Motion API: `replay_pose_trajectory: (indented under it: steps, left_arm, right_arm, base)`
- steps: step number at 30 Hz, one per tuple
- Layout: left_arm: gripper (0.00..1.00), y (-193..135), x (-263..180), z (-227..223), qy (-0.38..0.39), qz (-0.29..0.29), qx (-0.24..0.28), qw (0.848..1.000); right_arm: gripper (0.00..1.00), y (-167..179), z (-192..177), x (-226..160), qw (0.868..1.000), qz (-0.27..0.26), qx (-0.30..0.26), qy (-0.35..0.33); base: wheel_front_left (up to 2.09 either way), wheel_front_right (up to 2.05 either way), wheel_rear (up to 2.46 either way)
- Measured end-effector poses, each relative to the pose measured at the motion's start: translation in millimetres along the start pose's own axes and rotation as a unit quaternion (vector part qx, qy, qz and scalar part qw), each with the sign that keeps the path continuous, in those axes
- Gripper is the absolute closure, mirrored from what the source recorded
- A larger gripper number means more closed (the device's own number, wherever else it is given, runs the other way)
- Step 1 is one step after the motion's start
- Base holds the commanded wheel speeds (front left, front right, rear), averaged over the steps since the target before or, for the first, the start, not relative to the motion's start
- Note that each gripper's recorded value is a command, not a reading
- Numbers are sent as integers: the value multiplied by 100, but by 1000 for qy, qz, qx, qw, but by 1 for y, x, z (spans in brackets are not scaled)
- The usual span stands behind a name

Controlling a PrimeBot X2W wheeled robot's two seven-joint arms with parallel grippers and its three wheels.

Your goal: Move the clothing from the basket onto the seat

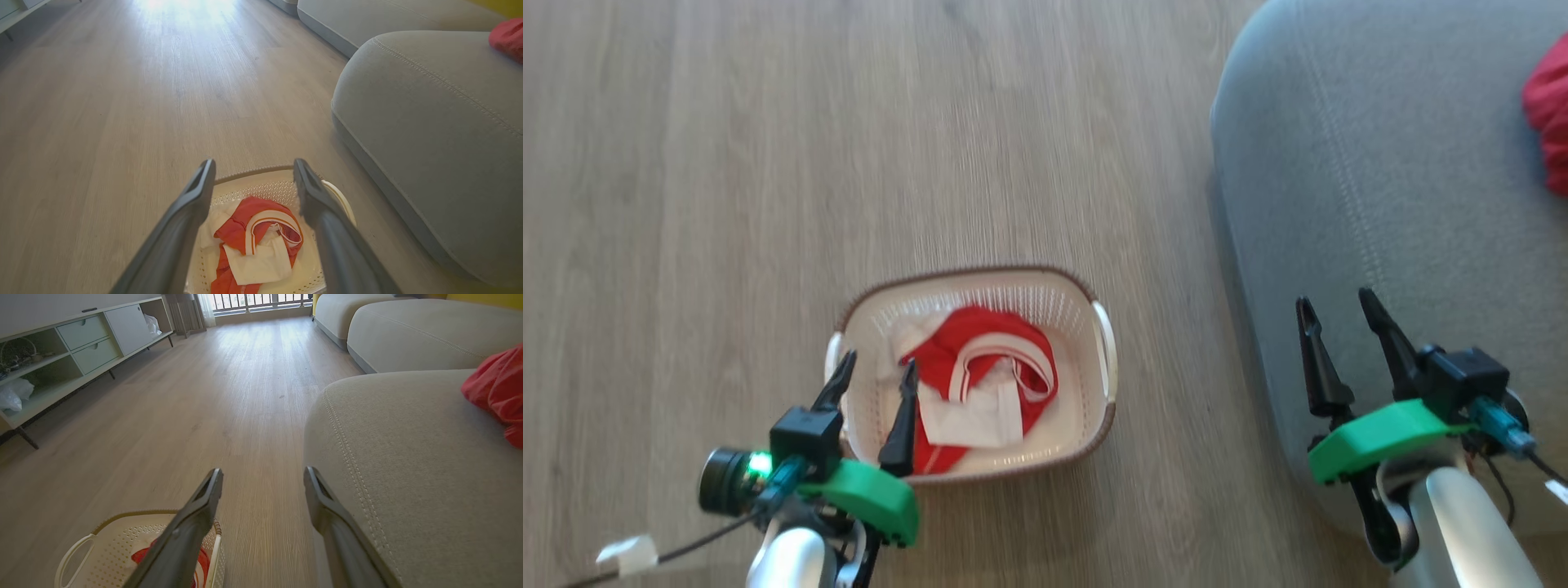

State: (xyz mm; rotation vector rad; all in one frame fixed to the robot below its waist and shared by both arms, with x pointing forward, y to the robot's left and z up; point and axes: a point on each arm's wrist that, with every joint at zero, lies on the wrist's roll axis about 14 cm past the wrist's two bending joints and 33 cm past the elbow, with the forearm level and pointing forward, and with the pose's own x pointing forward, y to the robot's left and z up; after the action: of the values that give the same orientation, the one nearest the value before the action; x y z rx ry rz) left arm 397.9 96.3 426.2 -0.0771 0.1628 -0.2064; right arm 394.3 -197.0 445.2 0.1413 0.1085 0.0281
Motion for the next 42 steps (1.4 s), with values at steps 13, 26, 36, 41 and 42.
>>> replay_pose_trajectory:
  steps: [13, 26, 36, 41, 42]
  left_arm:
    - [0, -20, 76, -90, 105, -100, 38, 989]
    - [0, -15, 129, -213, 216, -174, 87, 957]
    - [0, -15, 133, -302, 295, -216, 112, 924]
    - [0, -24, 128, -334, 321, -256, 142, 901]
    - [0, -26, 126, -339, 326, -264, 148, 896]
  right_arm:
    - [0, -13, -55, 50, 998, -19, -1, 60]
    - [0, -17, -123, 77, 992, -12, -5, 124]
    - [0, -27, -156, 81, 989, -23, 9, 148]
    - [0, -27, -167, 80, 987, -24, 11, 156]
    - [0, -27, -169, 80, 987, -25, 12, 157]
  base:
    - [0, 0, 0]
    - [0, 0, 0]
    - [0, 0, 0]
    - [0, 0, 0]
    - [0, 0, 0]
